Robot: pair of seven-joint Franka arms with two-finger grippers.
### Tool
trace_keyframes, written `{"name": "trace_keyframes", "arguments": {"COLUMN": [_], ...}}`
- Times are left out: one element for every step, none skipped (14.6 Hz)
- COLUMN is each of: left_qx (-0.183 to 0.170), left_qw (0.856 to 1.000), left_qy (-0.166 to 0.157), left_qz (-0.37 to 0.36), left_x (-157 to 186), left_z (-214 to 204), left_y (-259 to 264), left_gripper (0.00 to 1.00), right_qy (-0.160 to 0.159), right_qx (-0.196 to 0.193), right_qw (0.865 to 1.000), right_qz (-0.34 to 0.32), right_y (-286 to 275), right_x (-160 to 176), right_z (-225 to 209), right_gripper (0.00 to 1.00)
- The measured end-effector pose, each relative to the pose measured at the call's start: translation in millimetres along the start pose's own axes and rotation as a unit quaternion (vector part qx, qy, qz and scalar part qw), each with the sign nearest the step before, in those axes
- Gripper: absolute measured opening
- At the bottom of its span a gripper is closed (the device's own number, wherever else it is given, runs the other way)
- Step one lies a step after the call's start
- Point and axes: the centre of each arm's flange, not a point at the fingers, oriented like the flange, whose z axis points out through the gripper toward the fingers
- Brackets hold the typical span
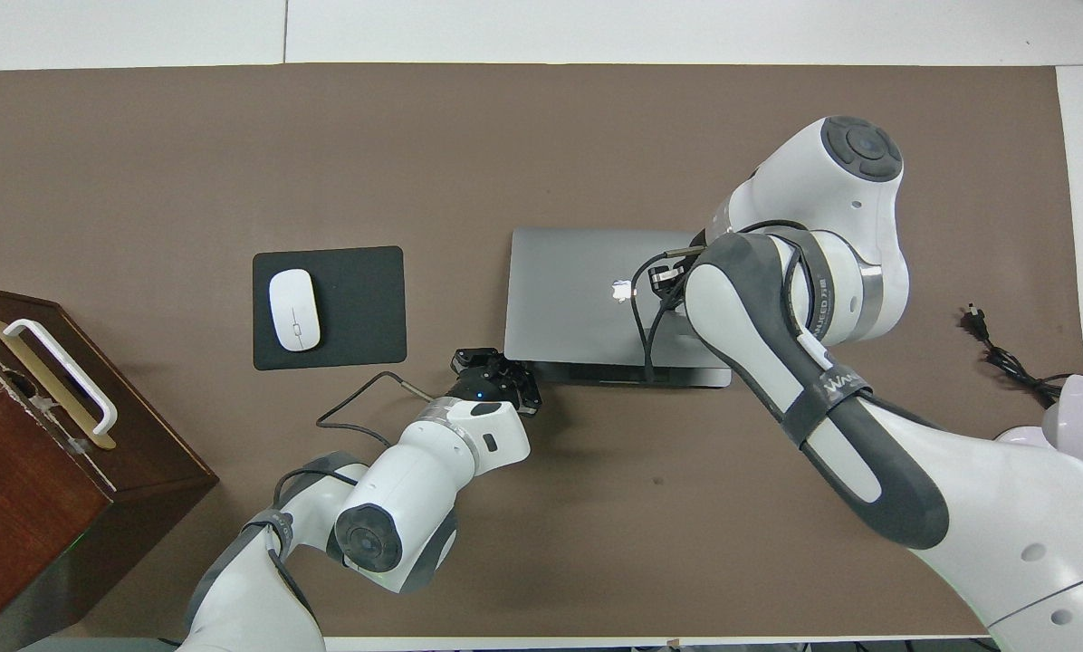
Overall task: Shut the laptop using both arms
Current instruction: 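Press the lowered screen flat onto the base with the right gripper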
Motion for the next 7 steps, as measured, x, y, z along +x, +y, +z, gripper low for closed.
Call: {"name": "trace_keyframes", "arguments": {"left_qx": [0.000,0.000,0.000,0.000,0.000,0.000,0.000], "left_qw": [1.000,1.000,1.000,1.000,1.000,1.000,1.000], "left_qy": [0.000,0.000,0.000,0.000,0.000,0.000,0.000], "left_qz": [0.000,0.000,0.000,0.000,0.000,0.000,0.000], "left_x": [0,0,0,0,0,0,0], "left_z": [0,0,0,0,0,0,0], "left_y": [0,0,0,0,0,0,0], "left_gripper": [0.01,0.01,0.01,0.01,0.01,0.01,0.01], "right_qy": [0.000,-0.001,0.000,0.001,0.004,0.006,0.007], "right_qx": [0.000,0.000,-0.001,-0.001,-0.002,-0.002,-0.003], "right_qw": [1.000,1.000,1.000,1.000,1.000,1.000,1.000], "right_qz": [0.000,0.001,0.001,0.001,0.002,0.002,0.002], "right_y": [0,1,1,1,2,2,2], "right_x": [0,-1,-1,-2,-3,-4,-6], "right_z": [1,2,3,5,8,11,13], "right_gripper": [0.01,0.01,0.01,0.01,0.01,0.01,0.01]}}
